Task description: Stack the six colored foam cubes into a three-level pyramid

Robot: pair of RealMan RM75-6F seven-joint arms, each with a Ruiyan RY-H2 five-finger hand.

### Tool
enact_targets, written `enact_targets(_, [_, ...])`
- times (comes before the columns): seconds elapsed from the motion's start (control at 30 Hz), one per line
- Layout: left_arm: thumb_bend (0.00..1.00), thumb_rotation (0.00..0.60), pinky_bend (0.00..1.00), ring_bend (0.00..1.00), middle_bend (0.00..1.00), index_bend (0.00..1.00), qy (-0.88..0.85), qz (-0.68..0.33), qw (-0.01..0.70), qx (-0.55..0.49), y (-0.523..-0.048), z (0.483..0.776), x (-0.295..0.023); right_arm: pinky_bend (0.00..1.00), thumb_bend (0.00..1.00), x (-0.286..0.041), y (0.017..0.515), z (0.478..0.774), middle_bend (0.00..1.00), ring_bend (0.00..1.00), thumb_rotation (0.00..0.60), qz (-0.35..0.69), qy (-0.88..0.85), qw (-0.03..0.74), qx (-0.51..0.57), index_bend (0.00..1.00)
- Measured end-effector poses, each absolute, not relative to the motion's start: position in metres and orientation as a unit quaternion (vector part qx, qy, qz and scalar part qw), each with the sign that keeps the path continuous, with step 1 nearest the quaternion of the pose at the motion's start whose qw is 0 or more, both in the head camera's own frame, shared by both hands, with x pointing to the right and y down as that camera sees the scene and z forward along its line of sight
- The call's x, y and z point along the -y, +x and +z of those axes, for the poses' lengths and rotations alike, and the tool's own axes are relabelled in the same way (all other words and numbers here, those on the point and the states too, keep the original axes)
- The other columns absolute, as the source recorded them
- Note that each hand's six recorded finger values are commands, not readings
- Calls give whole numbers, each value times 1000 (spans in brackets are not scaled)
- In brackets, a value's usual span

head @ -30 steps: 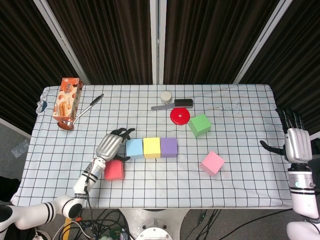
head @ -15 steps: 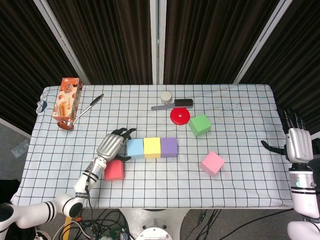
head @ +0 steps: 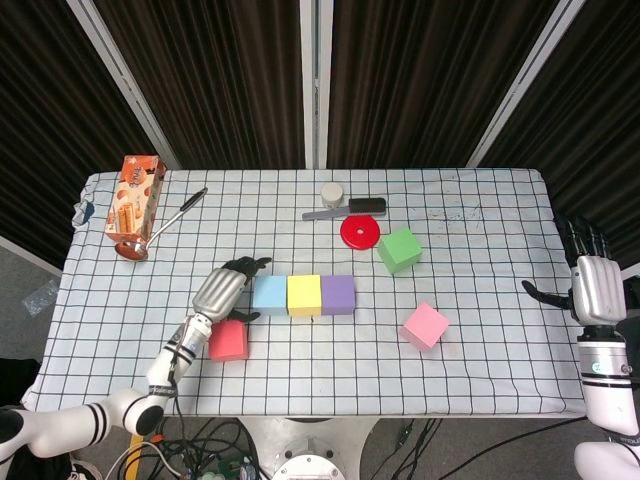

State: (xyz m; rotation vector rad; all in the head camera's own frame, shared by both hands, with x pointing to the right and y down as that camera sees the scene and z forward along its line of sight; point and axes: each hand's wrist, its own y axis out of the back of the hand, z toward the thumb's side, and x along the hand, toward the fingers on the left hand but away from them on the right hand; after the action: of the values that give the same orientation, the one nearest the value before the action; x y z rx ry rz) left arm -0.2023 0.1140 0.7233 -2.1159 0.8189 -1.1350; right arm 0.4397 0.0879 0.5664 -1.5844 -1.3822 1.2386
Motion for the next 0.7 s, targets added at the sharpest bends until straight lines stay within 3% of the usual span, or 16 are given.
enact_targets(0.27, [93, 600, 226, 132, 193, 107, -798, -429, 290, -308, -203, 722, -115, 0, 59, -88, 440, 567, 140, 0, 600, 477, -610, 343, 531, 0])
enact_targets(0.7, [118, 600, 238, 132, 332, 107, -792, -431, 287, -324, -204, 723, -111, 0, 59, -90, 442, 568, 140, 0, 600, 479, -609, 341, 532, 0])
